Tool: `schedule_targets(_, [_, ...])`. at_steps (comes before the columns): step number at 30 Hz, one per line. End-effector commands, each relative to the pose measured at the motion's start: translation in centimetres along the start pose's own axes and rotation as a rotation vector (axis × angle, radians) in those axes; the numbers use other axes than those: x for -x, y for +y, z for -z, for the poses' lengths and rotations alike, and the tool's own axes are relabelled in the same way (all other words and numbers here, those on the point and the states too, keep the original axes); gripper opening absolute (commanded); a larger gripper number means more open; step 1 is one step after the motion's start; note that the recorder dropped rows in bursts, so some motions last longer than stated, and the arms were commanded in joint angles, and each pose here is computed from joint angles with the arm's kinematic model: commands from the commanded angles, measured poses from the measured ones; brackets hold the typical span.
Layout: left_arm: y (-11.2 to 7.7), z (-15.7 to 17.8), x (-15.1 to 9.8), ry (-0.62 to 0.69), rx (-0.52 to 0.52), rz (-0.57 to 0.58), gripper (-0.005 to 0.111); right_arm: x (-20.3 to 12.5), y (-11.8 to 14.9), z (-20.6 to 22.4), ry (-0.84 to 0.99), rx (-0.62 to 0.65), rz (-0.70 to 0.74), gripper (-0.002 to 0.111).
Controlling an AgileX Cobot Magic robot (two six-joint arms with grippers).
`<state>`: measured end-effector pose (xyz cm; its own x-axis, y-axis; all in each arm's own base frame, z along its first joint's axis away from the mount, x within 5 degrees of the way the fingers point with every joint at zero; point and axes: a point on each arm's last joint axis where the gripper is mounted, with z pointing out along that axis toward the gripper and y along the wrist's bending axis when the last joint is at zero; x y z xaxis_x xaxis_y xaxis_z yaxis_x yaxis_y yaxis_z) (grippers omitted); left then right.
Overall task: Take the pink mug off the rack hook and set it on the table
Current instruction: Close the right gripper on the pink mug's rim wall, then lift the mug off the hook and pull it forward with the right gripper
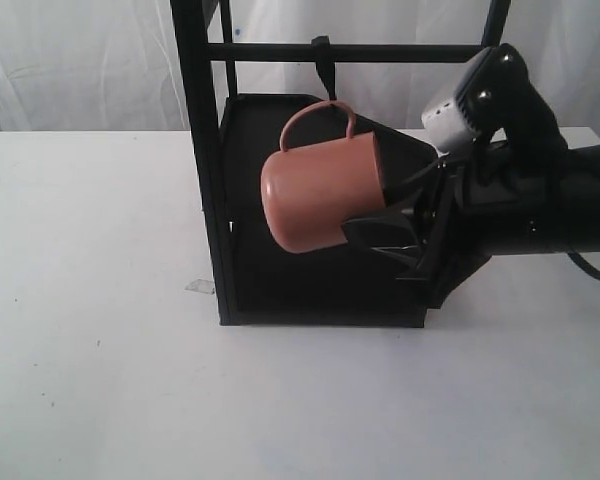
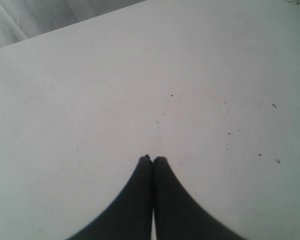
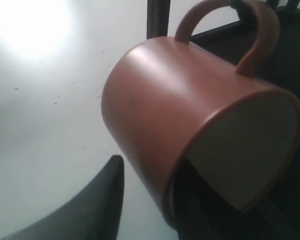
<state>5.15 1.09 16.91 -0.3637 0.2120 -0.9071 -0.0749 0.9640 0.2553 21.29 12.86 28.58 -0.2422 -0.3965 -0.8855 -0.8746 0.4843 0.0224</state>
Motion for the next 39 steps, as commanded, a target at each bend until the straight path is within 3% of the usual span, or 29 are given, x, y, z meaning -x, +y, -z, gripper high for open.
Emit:
schedule_targets(1, [0.0,0.0,-0.1,-0.004,0.005,0.002,0.0,0.3,-0.1,0.0,-0.026,-0.003,-0.015,0.016])
schedule_targets(5, [0.0,0.0,-0.1,-0.004,0.005,0.002,0.0,0.3,-0.1,0.0,-0.026,-0.003,-0.015,0.0])
schedule_targets(23, [0.0,0.0,-0.1,-0.004,0.005,0.002,0.0,0.7,0.3,0.1,-0.062,0.034,-0.017,0.0])
schedule_targets(35, [0.0,0.0,-0.1,-0.004,0.005,0.002,0.0,2.0,1.6,1.9,-0.134,0.042,0.065,0.0])
schedule_targets(39, [0.0,0.0,-0.1,-0.004,0.005,0.002,0.0,2.3,2.8,2.4,-0.155,0.147,0.079,0.0])
